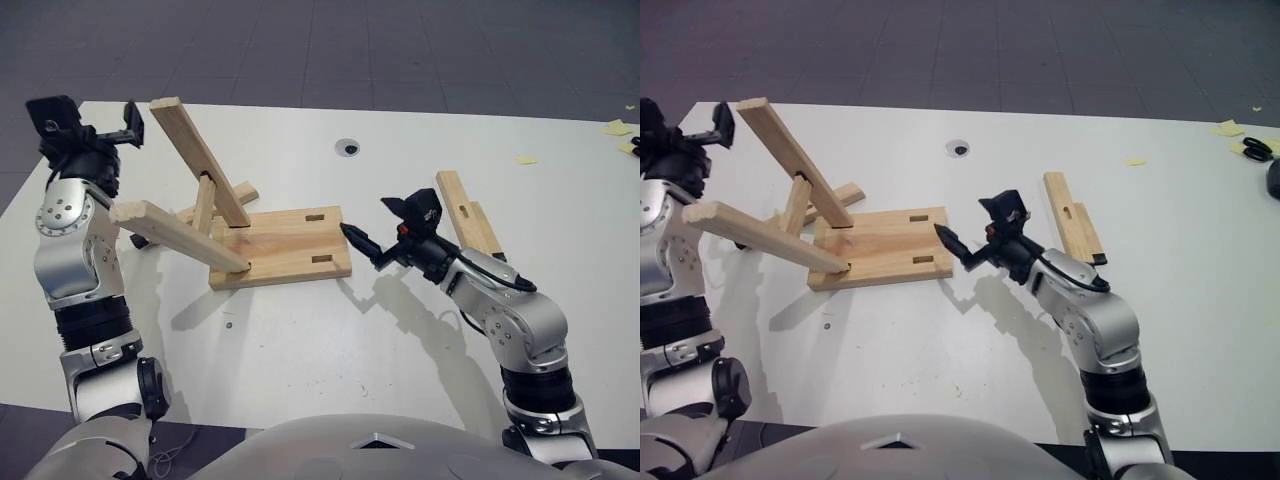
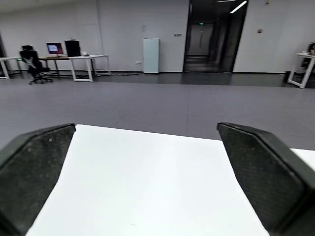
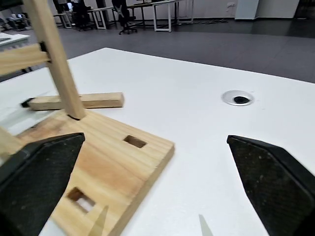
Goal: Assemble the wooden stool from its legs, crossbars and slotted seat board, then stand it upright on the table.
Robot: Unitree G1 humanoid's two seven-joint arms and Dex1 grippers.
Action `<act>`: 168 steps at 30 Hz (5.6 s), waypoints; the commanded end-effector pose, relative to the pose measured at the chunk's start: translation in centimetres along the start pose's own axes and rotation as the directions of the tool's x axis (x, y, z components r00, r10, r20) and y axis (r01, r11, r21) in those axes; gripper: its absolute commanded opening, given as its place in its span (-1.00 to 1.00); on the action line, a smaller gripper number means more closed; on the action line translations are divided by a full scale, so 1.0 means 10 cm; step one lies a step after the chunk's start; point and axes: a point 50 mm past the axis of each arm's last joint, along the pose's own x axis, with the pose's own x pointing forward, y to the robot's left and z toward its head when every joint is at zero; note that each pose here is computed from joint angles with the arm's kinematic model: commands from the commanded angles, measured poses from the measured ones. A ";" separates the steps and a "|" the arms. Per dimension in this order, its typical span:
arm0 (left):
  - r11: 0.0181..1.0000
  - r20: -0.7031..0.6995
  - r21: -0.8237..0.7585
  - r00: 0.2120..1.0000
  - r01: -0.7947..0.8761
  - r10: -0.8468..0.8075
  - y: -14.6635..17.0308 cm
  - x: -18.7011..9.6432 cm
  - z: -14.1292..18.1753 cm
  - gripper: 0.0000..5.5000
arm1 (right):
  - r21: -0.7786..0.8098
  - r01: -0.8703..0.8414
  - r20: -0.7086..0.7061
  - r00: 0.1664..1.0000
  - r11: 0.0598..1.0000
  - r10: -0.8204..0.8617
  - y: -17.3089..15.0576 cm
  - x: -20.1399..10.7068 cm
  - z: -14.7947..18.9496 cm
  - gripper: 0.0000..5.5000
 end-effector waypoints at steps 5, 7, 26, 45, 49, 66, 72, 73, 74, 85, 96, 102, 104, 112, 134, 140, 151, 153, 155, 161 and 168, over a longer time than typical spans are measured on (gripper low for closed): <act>0.830 0.291 -0.444 0.930 0.338 -0.223 0.17 -0.21 0.69 0.95 | 0.057 0.122 0.093 0.988 0.991 -0.127 -0.15 -0.03 0.04 0.96; 0.713 0.310 -0.455 0.845 0.534 -0.435 -0.07 -0.34 0.77 0.95 | 0.081 0.130 0.104 0.985 0.988 -0.138 -0.18 -0.05 0.05 0.96; 0.517 -0.052 -0.263 0.523 0.814 -0.851 0.04 -0.86 1.05 0.95 | 0.122 0.171 0.074 0.981 0.978 -0.181 -0.20 -0.22 -0.06 0.96; 0.727 -0.352 0.119 0.713 0.677 -0.606 0.05 -0.53 0.37 0.95 | 0.136 0.165 0.092 0.980 0.977 -0.179 -0.20 -0.18 -0.01 0.96; 0.786 -0.243 0.222 0.814 0.577 -0.528 -0.01 -0.16 0.29 0.95 | 0.130 0.151 0.095 0.982 0.980 -0.164 -0.18 -0.13 0.00 0.96; 0.635 -0.103 0.042 0.635 0.771 -0.765 -1.36 0.19 -0.22 0.95 | 0.078 0.087 0.051 0.994 0.993 -0.091 -0.12 0.02 -0.03 0.96; 0.702 -0.051 0.091 0.707 0.706 -0.705 -1.24 0.27 -0.08 0.95 | 0.040 0.343 -0.042 0.939 0.938 -0.341 -0.55 0.03 -0.17 0.96; 0.720 -0.022 0.081 0.724 0.689 -0.690 -1.20 0.28 -0.03 0.95 | 0.023 0.375 -0.048 0.926 0.927 -0.374 -0.63 0.06 -0.18 0.96; 0.736 0.012 0.064 0.737 0.674 -0.676 -1.16 0.27 0.04 0.95 | 0.003 0.408 -0.058 0.912 0.913 -0.407 -0.70 0.09 -0.19 0.96; 0.608 0.515 -0.438 0.739 0.663 -0.434 -0.44 0.16 1.17 0.95 | -0.362 0.444 -0.200 0.822 0.819 -0.534 -1.51 -0.01 -0.44 0.96; 0.956 0.025 -0.227 0.982 0.186 -0.185 0.13 0.26 0.26 0.95 | -0.253 0.003 -0.267 0.961 0.967 -0.072 -0.80 -0.18 -0.67 0.96; 0.984 -0.074 -0.142 0.990 0.111 -0.122 0.24 0.22 0.01 0.95 | -0.172 -0.161 -0.301 0.948 0.972 0.104 -0.38 -0.37 -0.76 0.96; 0.987 -0.091 -0.128 0.990 0.098 -0.110 0.24 0.22 -0.04 0.95 | -0.150 -0.157 -0.282 0.953 0.976 0.110 -0.30 -0.37 -0.75 0.96; 0.986 -0.139 -0.040 0.976 0.163 -0.167 0.06 0.19 -0.14 0.95 | 0.019 -0.087 -0.134 0.987 0.996 0.089 -0.17 -0.38 -0.66 0.96; 0.955 -0.229 0.248 0.968 0.162 -0.104 0.19 0.18 -0.34 0.95 | -0.108 0.020 -0.102 0.994 0.994 -0.031 -0.14 0.06 -0.63 0.96; 0.960 -0.228 0.238 0.969 0.150 -0.095 0.19 0.12 -0.39 0.95 | -0.064 0.115 -0.025 0.993 0.991 -0.116 -0.36 -0.12 -0.51 0.96; 0.987 -0.145 0.155 0.989 0.032 -0.009 0.22 0.05 -0.31 0.95 | 0.060 0.490 0.120 0.862 0.870 -0.493 -1.07 -0.99 -0.31 0.96; 0.987 -0.153 0.155 0.988 0.046 -0.022 0.20 0.05 -0.32 0.95 | 0.015 0.560 0.063 0.826 0.829 -0.559 -1.21 -1.11 -0.38 0.96; 0.986 -0.164 0.158 0.986 0.058 -0.031 0.18 0.05 -0.34 0.95 | -0.028 0.608 0.018 0.794 0.793 -0.608 -1.33 -1.20 -0.44 0.96; 0.984 -0.186 0.158 0.981 0.080 -0.050 0.14 0.05 -0.39 0.95 | -0.120 0.650 -0.060 0.750 0.751 -0.659 -1.54 -1.32 -0.56 0.96; 0.983 -0.190 0.163 0.980 0.087 -0.055 0.13 0.05 -0.40 0.95 | -0.172 0.559 -0.177 0.792 0.811 -0.584 -1.49 -1.30 -0.73 0.96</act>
